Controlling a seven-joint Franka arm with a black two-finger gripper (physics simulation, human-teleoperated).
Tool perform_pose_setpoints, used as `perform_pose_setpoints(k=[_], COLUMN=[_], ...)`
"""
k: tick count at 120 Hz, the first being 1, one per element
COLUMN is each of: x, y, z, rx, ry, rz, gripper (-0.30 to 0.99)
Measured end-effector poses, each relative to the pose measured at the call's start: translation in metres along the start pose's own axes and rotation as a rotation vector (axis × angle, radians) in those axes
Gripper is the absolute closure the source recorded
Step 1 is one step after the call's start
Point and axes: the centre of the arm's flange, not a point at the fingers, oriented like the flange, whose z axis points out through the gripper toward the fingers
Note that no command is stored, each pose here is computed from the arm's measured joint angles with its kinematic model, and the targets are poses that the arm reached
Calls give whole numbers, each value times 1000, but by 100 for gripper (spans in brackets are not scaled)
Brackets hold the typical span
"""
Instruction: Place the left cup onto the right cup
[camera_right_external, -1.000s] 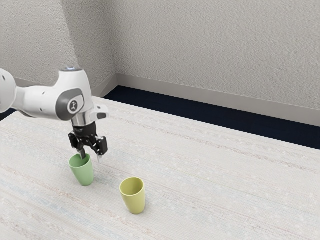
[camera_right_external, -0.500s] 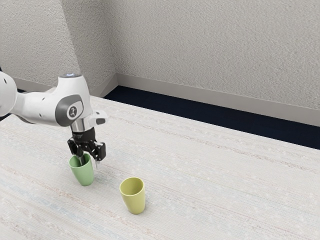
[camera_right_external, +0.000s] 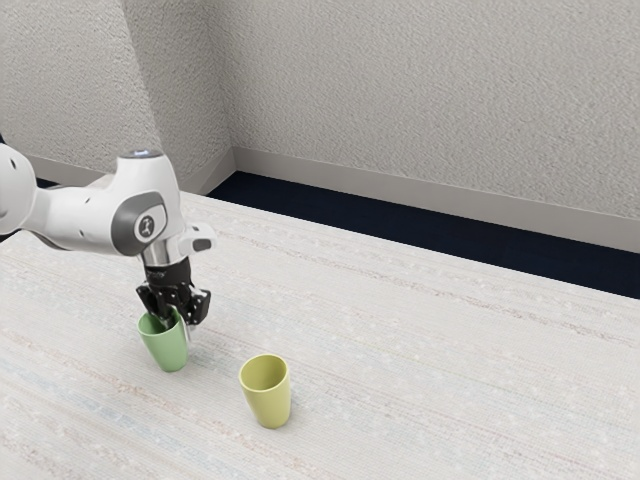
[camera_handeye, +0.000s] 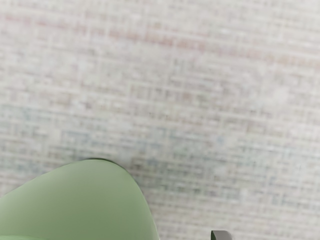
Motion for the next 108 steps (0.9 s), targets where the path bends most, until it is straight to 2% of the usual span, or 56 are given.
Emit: perform_pose_setpoints(k=[54,108], x=[0,-2], y=[2,3], z=[-1,-14], rx=[3,18], ry=[3,20], rz=[-10,-19], gripper=[73,78])
